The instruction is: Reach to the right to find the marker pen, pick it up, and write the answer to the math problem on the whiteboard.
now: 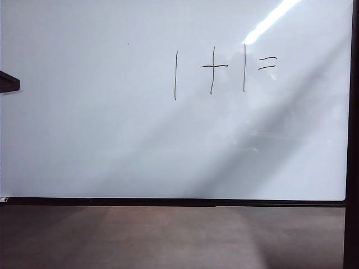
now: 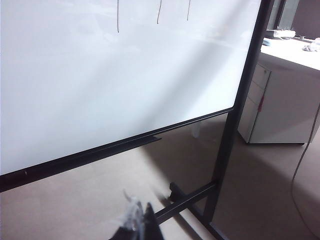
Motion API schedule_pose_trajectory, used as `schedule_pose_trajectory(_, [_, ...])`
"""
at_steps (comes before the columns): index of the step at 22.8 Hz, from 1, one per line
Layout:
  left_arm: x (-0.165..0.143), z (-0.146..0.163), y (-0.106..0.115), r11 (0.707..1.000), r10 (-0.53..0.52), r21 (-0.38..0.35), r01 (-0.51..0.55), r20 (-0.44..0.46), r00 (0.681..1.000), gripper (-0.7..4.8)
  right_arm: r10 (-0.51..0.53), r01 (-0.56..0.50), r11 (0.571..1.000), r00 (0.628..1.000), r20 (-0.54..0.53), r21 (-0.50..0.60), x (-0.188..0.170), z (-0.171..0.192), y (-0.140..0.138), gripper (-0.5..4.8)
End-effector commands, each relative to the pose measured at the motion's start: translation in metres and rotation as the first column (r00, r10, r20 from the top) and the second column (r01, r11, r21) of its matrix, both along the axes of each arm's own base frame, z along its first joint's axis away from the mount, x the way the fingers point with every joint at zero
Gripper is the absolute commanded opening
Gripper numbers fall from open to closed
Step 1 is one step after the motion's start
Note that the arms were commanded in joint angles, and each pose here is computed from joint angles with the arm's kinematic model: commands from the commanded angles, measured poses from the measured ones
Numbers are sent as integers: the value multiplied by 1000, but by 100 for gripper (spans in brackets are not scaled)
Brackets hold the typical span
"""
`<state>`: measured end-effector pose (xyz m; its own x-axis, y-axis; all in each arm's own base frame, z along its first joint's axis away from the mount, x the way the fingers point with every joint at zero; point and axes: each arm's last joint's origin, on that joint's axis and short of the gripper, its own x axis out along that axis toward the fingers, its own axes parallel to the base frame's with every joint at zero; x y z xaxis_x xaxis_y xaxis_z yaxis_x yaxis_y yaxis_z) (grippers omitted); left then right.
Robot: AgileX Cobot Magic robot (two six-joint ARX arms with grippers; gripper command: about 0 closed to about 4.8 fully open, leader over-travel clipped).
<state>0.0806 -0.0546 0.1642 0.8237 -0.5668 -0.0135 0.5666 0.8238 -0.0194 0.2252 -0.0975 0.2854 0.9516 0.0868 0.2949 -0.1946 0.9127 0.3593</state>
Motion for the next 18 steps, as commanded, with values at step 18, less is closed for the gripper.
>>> schedule_pose_trajectory(18, [0,1,0,1000,5,-5,-5,10,1000,-4,247,-260,960,962,-117,-107,67,-30,78,-9])
